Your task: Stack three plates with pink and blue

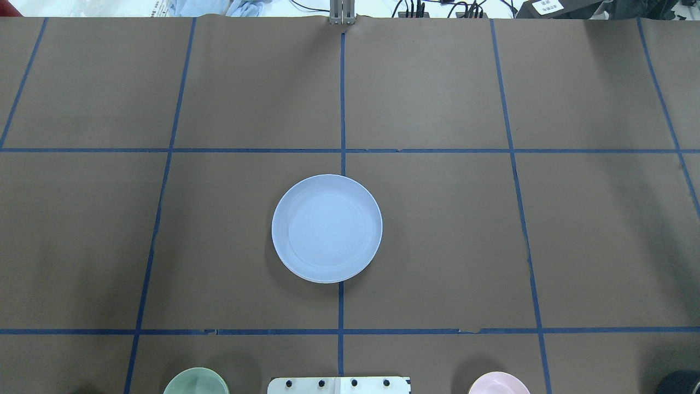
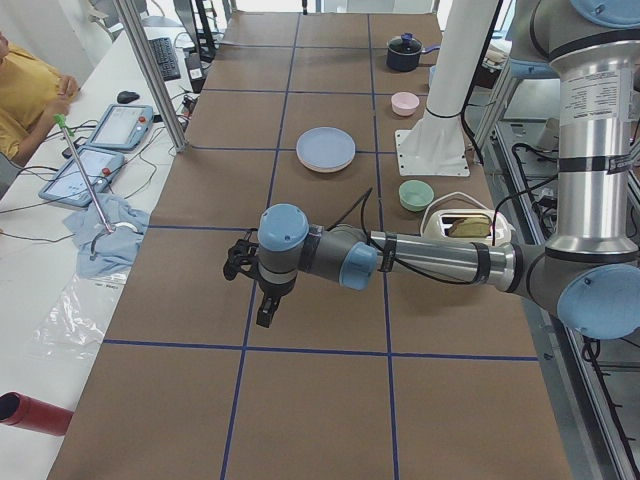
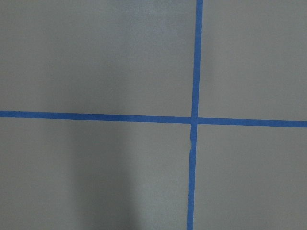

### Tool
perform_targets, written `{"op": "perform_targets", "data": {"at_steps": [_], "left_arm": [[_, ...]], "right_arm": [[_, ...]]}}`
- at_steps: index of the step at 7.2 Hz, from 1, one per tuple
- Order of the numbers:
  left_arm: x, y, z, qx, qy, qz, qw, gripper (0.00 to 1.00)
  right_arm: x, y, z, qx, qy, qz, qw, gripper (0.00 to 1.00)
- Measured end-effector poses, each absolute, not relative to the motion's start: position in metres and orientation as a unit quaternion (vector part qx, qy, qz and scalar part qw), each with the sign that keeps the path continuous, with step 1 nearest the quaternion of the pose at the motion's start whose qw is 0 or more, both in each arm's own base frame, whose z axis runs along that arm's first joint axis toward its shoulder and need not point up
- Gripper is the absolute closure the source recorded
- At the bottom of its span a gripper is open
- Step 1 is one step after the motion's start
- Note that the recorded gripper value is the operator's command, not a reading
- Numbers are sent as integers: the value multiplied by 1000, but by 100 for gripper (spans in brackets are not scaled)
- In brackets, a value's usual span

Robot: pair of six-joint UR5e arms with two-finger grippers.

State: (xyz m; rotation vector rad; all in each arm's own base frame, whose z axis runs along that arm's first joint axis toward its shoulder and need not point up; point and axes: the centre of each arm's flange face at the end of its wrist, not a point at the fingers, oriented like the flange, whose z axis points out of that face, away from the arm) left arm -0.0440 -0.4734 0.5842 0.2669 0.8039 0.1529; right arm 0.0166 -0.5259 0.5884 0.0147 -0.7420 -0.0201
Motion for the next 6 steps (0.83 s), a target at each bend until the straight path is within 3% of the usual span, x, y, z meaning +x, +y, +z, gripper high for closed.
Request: {"op": "perform_targets", "data": {"at_steps": [6], "left_arm": [[-55, -471, 579, 136, 401, 66, 904, 0]], "right_arm": [[13, -522, 591, -4, -392, -6, 920, 0]]}}
